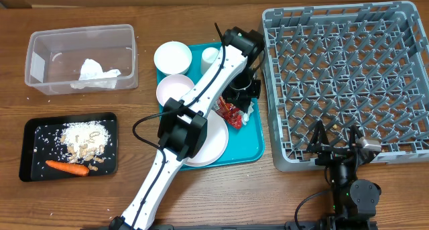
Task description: Sort waste into correct bins and load items into the dishwasher rack
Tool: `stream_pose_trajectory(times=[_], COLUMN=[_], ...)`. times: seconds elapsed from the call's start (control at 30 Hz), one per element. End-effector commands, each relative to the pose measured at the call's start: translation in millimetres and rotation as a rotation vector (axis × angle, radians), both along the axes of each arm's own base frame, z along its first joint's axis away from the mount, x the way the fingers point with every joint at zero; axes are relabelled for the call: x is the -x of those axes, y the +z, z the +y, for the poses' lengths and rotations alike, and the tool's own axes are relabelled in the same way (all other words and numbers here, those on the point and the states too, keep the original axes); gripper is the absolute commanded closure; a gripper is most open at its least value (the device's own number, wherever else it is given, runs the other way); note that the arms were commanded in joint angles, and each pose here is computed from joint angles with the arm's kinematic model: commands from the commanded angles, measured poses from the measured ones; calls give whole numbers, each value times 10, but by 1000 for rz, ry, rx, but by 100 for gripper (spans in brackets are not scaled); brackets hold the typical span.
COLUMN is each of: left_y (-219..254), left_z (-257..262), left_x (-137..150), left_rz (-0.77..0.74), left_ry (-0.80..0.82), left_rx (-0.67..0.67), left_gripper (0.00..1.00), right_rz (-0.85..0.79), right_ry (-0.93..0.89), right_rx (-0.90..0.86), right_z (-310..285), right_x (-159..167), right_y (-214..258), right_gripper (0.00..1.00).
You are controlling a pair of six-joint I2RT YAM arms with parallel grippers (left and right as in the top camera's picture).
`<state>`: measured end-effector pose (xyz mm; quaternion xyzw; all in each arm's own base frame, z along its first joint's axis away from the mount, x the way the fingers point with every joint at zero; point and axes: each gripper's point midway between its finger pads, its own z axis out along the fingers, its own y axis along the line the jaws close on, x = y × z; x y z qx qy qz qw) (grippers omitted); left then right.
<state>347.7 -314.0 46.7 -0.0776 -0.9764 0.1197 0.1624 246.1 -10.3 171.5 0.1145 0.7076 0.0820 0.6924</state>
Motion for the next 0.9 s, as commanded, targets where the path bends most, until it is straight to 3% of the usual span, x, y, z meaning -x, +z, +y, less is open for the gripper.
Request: stream_pose_trajectory(times=[0.0,0.17,0.27,0.4,0.53,0.67,0.7,0.77,0.83,0.87], left_y=[939,1706,2028,2178,2204,2139,2094,1999,1882,1798], left_z=[15,284,799,1778,2513,3400,3656,3916,4089,4153], left_x=[-208,-397,-624,-891,-1025,-1104,-1114,-1109,-1107,-1111], left_rz=[-227,-402,-490,-546,-568,-605,-609,-596,-568,-546], left_ry=[-10,60,171,399,545,701,741,779,806,817], left_rx=[126,222,213,89,23,-147,-202,-265,-293,-301], left_gripper=[96,96,96,96,96,94,85,78,55,32], right_rz=[-4,-3,-3,-4,-4,-4,-4,-4,-4,-4], right_ry=[-1,-1,-1,-1,-1,-1,-1,-1,-1,-1], right_rx=[6,6,6,6,6,6,6,6,6,6], right_z=[-6,-6,-6,-6,-6,-6,-6,-6,-6,-6], right_x=[-2,-1,-1,-2,-2,-2,-2,-2,-2,-2], right_y=[-17,-18,-18,-17,-17,-17,-17,-17,-17,-17], right_gripper=[0,0,0,0,0,0,0,0,0,0])
